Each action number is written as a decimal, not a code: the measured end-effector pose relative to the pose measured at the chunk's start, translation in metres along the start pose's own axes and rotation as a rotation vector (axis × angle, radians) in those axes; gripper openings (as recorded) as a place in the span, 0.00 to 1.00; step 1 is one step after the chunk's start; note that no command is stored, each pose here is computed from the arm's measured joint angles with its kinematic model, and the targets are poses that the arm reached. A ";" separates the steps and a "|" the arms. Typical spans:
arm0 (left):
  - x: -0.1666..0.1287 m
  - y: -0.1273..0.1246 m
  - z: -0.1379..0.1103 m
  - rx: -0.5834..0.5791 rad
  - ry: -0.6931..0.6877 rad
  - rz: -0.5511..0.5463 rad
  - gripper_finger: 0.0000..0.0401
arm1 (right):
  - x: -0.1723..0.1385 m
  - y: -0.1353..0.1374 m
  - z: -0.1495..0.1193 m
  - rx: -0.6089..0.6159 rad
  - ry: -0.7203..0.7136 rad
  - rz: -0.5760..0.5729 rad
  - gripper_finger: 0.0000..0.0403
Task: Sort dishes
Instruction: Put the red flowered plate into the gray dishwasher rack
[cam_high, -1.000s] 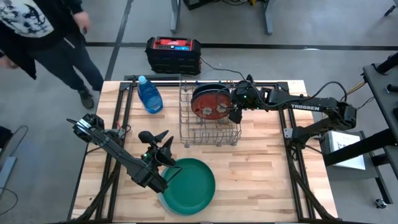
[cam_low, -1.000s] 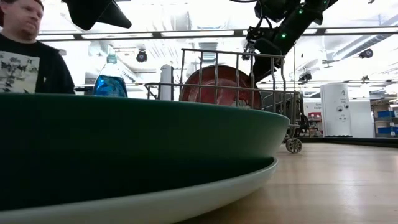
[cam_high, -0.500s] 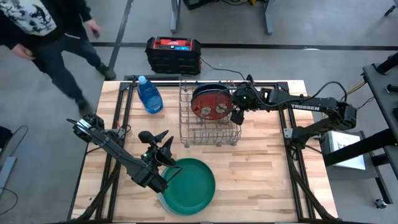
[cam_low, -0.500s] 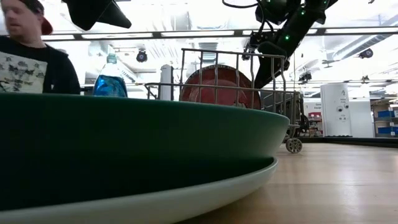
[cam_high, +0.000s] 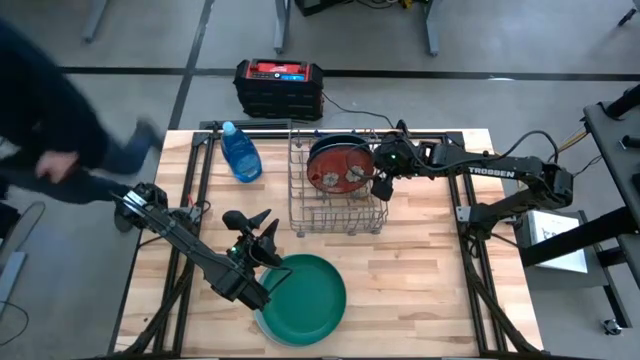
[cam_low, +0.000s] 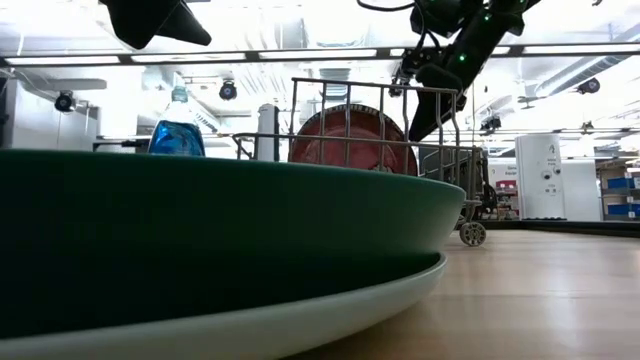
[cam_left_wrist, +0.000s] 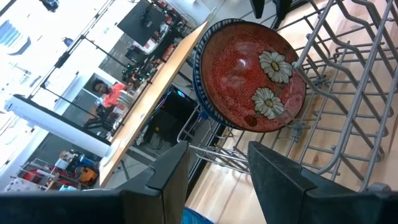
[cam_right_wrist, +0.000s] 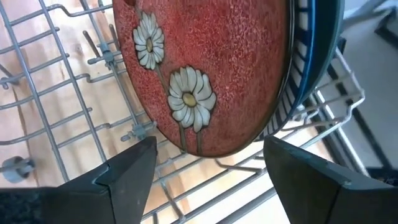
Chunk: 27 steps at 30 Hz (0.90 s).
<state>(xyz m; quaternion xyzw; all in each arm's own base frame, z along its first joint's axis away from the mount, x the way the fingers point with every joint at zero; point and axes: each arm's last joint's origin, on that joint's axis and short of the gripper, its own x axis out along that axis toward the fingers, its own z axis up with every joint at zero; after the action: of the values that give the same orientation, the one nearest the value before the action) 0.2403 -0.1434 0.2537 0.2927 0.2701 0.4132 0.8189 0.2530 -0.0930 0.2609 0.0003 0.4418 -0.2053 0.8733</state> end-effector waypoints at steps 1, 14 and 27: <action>0.000 0.000 0.000 0.000 0.000 0.000 0.39 | 0.000 0.000 0.001 -0.028 -0.005 0.000 0.70; 0.000 0.000 0.000 -0.008 0.000 0.001 0.39 | -0.005 -0.001 0.021 -0.305 -0.208 -0.049 0.67; 0.002 0.008 -0.002 -0.029 0.004 0.004 0.39 | -0.007 -0.001 0.031 -0.317 -0.287 -0.031 0.65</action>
<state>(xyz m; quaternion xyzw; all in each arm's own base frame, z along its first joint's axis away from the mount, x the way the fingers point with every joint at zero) 0.2358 -0.1372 0.2579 0.2805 0.2653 0.4194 0.8216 0.2728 -0.0966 0.2856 -0.1731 0.3395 -0.1447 0.9131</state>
